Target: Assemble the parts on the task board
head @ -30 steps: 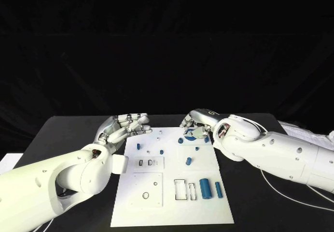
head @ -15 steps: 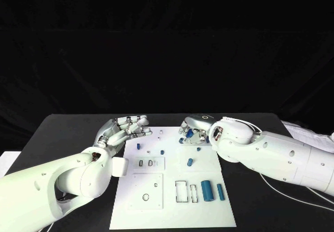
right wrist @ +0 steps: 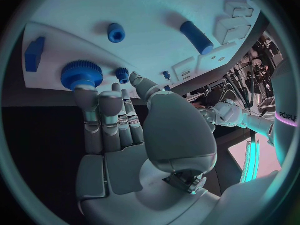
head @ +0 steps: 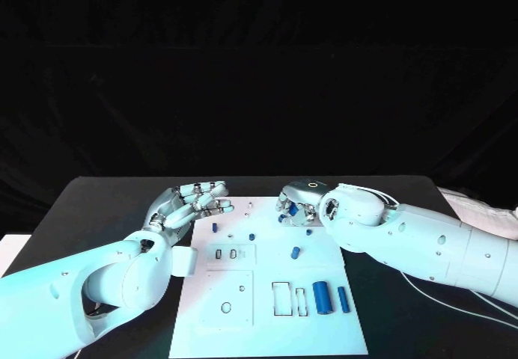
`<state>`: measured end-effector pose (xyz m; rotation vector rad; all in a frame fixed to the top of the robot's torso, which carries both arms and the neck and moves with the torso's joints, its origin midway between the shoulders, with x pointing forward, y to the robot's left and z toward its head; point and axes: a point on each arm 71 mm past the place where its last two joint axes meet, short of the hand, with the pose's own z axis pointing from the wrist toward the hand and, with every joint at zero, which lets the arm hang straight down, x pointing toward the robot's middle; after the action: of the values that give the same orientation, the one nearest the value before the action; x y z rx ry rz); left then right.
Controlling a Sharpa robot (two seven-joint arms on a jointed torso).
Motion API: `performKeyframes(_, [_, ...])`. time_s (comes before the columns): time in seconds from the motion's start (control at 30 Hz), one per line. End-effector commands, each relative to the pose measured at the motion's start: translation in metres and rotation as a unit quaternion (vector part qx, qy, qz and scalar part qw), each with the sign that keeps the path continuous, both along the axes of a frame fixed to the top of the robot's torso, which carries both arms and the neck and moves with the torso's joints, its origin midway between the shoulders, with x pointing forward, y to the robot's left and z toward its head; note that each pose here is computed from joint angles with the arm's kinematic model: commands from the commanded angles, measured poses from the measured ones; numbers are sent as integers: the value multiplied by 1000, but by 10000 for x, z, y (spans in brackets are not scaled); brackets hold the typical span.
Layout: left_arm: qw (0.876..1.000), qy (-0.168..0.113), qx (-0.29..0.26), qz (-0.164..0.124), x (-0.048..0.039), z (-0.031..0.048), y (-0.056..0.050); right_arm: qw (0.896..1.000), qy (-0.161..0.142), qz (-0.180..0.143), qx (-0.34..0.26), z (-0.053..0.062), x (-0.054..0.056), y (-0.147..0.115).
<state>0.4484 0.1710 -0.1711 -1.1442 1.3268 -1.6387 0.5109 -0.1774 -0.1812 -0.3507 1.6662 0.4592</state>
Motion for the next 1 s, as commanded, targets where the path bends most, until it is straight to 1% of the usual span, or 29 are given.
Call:
performKeyframes(0.03, [1000,-4,-6,0,1,19,-9,1000,0,-3,-20,-22,12,-4])
performKeyframes(0.5, [1000,0,-7,3,14,8,7,1000,8,-3,-26,-54,23,6])
performKeyframes(0.73, [1000,1,-7,3,17,6,6,1000,5,0,-27,-52,19,15])
performKeyframes(0.9, [1000,1,-7,3,17,6,6,1000,-11,1,-15,-23,18,25])
performKeyframes(1.0, [1000,1,-7,3,17,5,7,1000,-28,-1,-1,10,15,36])
